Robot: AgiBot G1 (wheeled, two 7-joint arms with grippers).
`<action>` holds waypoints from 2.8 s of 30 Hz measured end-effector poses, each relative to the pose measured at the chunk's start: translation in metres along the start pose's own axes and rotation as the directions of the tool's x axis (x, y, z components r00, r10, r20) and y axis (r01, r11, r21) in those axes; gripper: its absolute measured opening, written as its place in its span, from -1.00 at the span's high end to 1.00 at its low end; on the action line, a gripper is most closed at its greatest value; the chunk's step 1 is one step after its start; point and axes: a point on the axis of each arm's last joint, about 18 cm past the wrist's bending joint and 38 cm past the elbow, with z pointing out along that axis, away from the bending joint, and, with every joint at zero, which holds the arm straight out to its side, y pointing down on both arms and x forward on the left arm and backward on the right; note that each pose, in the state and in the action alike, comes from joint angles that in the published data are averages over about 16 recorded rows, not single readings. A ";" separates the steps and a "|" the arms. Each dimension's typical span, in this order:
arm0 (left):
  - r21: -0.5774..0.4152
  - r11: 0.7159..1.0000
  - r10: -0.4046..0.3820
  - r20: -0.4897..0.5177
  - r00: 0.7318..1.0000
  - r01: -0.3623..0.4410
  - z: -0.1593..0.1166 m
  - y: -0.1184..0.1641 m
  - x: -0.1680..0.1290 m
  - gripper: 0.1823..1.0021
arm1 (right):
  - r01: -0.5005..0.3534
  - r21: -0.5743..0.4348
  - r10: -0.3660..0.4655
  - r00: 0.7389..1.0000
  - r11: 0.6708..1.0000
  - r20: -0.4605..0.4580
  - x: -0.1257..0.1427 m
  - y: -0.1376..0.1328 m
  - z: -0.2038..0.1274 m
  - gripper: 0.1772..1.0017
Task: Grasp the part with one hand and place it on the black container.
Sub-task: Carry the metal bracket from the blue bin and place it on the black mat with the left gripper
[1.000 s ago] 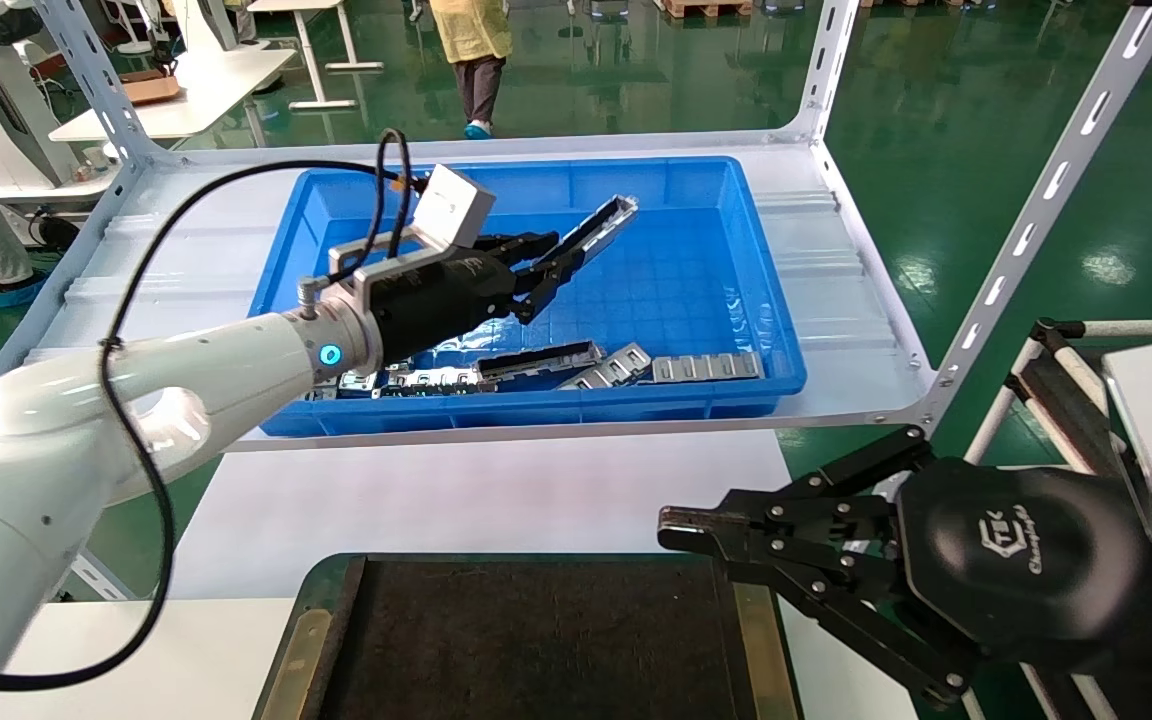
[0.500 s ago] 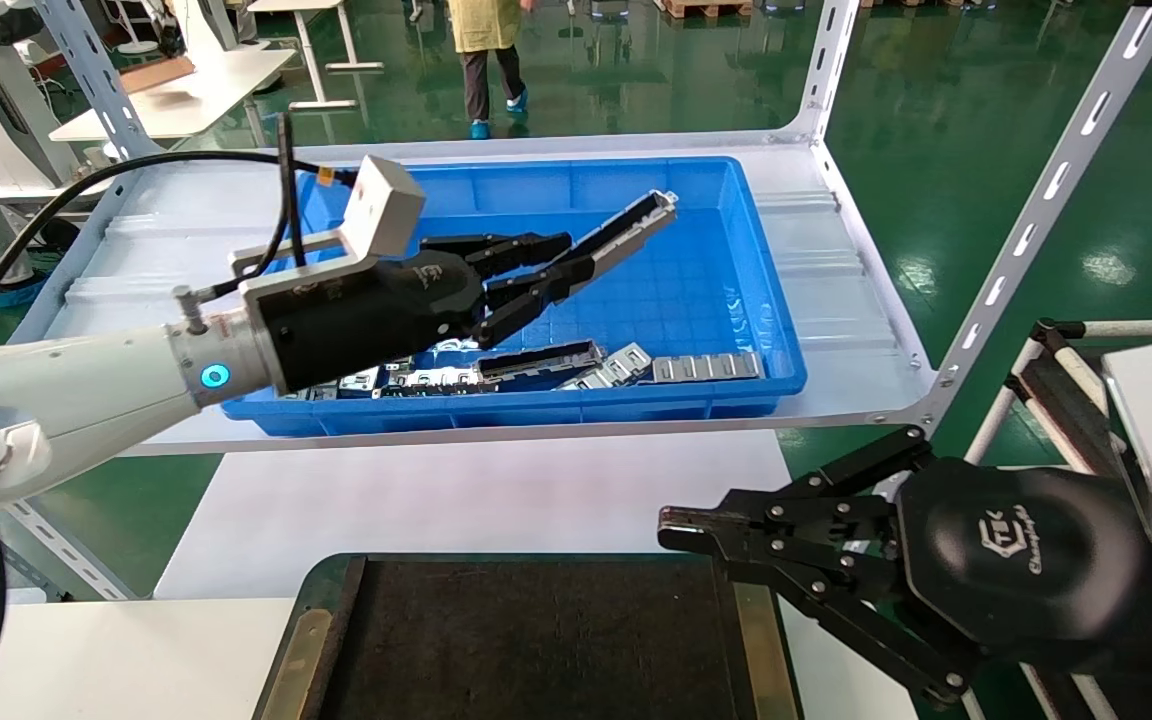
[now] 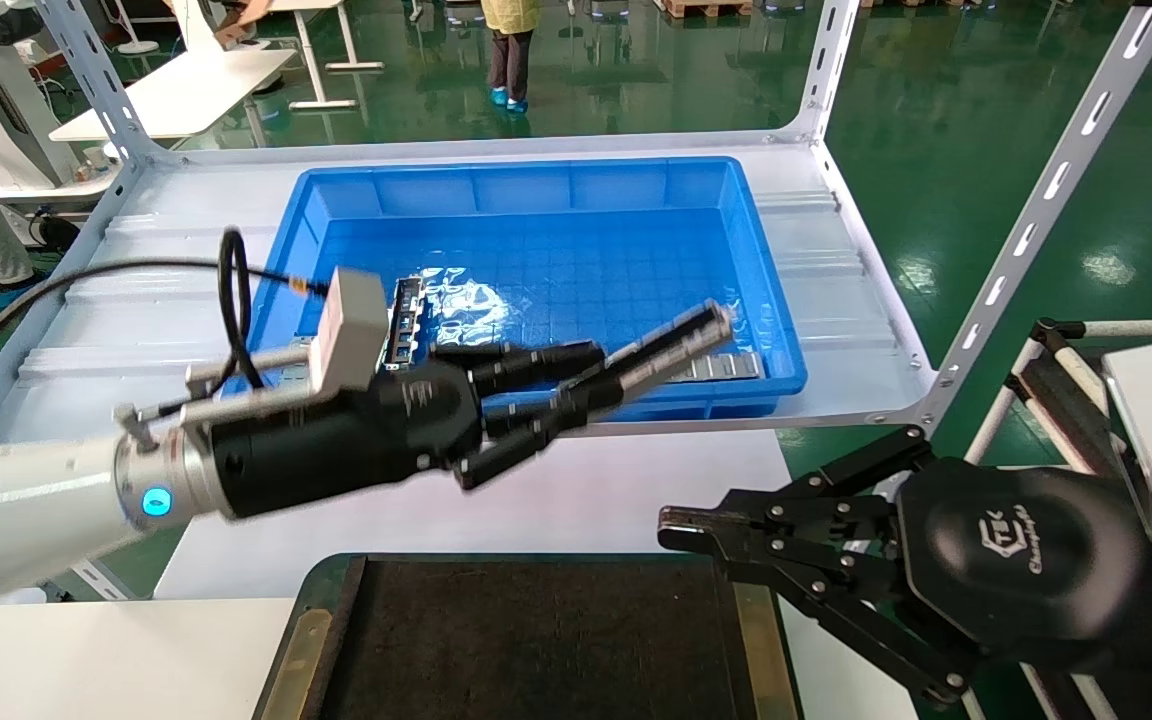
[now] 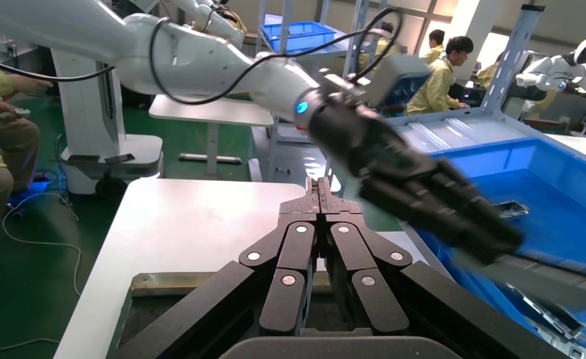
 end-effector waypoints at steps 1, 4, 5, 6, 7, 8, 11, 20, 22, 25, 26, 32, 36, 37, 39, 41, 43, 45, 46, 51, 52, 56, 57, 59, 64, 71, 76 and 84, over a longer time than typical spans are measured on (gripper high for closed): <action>-0.005 1.000 -0.008 -0.006 1.000 0.008 -0.002 0.004 0.006 0.58 | 0.000 0.000 0.000 1.000 1.000 0.000 0.000 0.000 0.000 0.97; -0.027 0.999 -0.037 -0.013 0.999 0.037 -0.007 0.019 0.024 0.58 | 0.000 0.000 0.000 1.000 1.000 0.000 0.000 0.000 0.000 0.97; -0.036 0.998 -0.049 -0.012 0.999 0.049 -0.008 0.025 0.030 0.58 | 0.000 0.000 0.000 1.000 1.000 0.000 0.000 0.000 0.000 0.97; -0.046 0.997 -0.062 -0.009 0.998 0.061 -0.010 0.030 0.036 0.58 | 0.000 0.000 0.000 1.000 1.000 0.000 0.000 0.000 0.000 0.97; -0.057 0.996 -0.075 -0.006 0.997 0.075 -0.011 0.036 0.042 0.58 | 0.000 0.000 0.000 1.000 1.000 0.000 0.000 0.000 0.000 0.97; -0.068 0.994 -0.089 0.000 0.996 0.089 -0.013 0.043 0.049 0.58 | 0.000 0.000 0.000 1.000 1.000 0.000 0.000 0.000 0.000 0.97; -0.102 0.986 -0.133 0.028 0.991 0.135 -0.017 0.061 0.067 0.58 | 0.000 0.000 0.000 1.000 1.000 0.000 0.000 0.000 0.000 0.97; -0.177 0.940 -0.260 0.184 0.948 0.292 -0.024 0.121 0.113 0.58 | 0.000 0.000 0.000 1.000 1.000 0.000 0.000 0.000 0.000 0.97; -0.182 0.928 -0.283 0.227 0.932 0.326 -0.023 0.133 0.120 0.58 | 0.000 0.000 0.000 1.000 1.000 0.000 0.000 0.000 0.000 0.97; -0.178 0.908 -0.317 0.297 0.901 0.379 -0.019 0.151 0.127 0.58 | 0.000 0.000 0.000 1.000 1.000 0.000 0.000 0.000 0.000 0.97; -0.174 0.902 -0.328 0.321 0.888 0.396 -0.017 0.157 0.129 0.58 | 0.000 0.000 0.000 1.000 1.000 0.000 0.000 0.000 0.000 0.97; -0.127 0.863 -0.389 0.451 0.803 0.489 0.000 0.185 0.135 0.58 | 0.000 0.000 0.000 1.000 1.000 0.000 0.000 0.000 0.000 0.97; -0.081 0.839 -0.423 0.524 0.739 0.538 0.015 0.199 0.137 0.58 | 0.000 0.000 0.000 1.000 1.000 0.000 0.000 0.000 0.000 0.97; -0.069 0.834 -0.430 0.541 0.723 0.548 0.019 0.202 0.137 0.58 | 0.000 0.000 0.000 1.000 1.000 0.000 0.000 0.000 0.000 0.97; -0.045 0.822 -0.444 0.572 0.689 0.567 0.027 0.207 0.137 0.58 | 0.000 0.000 0.000 1.000 1.000 0.000 0.000 0.000 0.000 0.97; -0.022 0.812 -0.456 0.601 0.657 0.584 0.035 0.211 0.137 0.58 | 0.000 0.000 0.000 1.000 1.000 0.000 0.000 0.000 0.000 0.97; -0.001 0.802 -0.466 0.626 0.625 0.598 0.042 0.215 0.137 0.58 | 0.000 0.000 0.000 1.000 1.000 0.000 0.000 0.000 0.000 0.97; 0.019 0.792 -0.474 0.649 0.595 0.610 0.049 0.218 0.138 0.58 | 0.000 0.000 0.000 1.000 1.000 0.000 0.000 0.000 0.000 0.97; 0.029 0.787 -0.478 0.659 0.581 0.616 0.052 0.220 0.138 0.58 | 0.000 0.000 0.000 1.000 1.000 0.000 0.000 0.000 0.000 0.97; 0.070 0.763 -0.498 0.698 0.515 0.642 0.067 0.226 0.138 0.58 | 0.000 0.000 0.000 1.000 1.000 0.000 0.000 0.000 0.000 0.97; 0.078 0.758 -0.502 0.703 0.504 0.647 0.070 0.227 0.138 0.58 | 0.000 0.000 0.000 1.000 1.000 0.000 0.000 0.000 0.000 0.97; 0.105 0.742 -0.516 0.720 0.464 0.662 0.079 0.231 0.137 0.58 | 0.000 0.000 0.000 1.000 1.000 0.000 0.000 0.000 0.000 0.97; 0.111 0.739 -0.519 0.723 0.456 0.665 0.080 0.232 0.136 0.58 | 0.000 0.000 0.000 1.000 1.000 0.000 0.000 0.000 0.000 0.97; 0.122 0.732 -0.526 0.727 0.441 0.670 0.084 0.233 0.136 0.58 | 0.000 0.000 0.000 1.000 1.000 0.000 0.000 0.000 0.000 0.97; 0.143 0.718 -0.538 0.734 0.414 0.681 0.090 0.238 0.136 0.59 | 0.000 0.000 0.000 1.000 1.000 0.000 0.000 0.000 0.000 0.97; 0.155 0.708 -0.545 0.740 0.394 0.689 0.094 0.247 0.140 0.59 | 0.000 0.000 0.000 1.000 1.000 0.000 0.000 0.000 0.000 0.97; 0.153 0.707 -0.542 0.744 0.390 0.691 0.095 0.252 0.144 0.59 | 0.000 0.000 0.000 1.000 1.000 0.000 0.000 0.000 0.000 0.97; 0.152 0.702 -0.540 0.750 0.381 0.696 0.096 0.258 0.148 0.59 | 0.000 0.000 0.000 1.000 1.000 0.000 0.000 0.000 0.000 0.97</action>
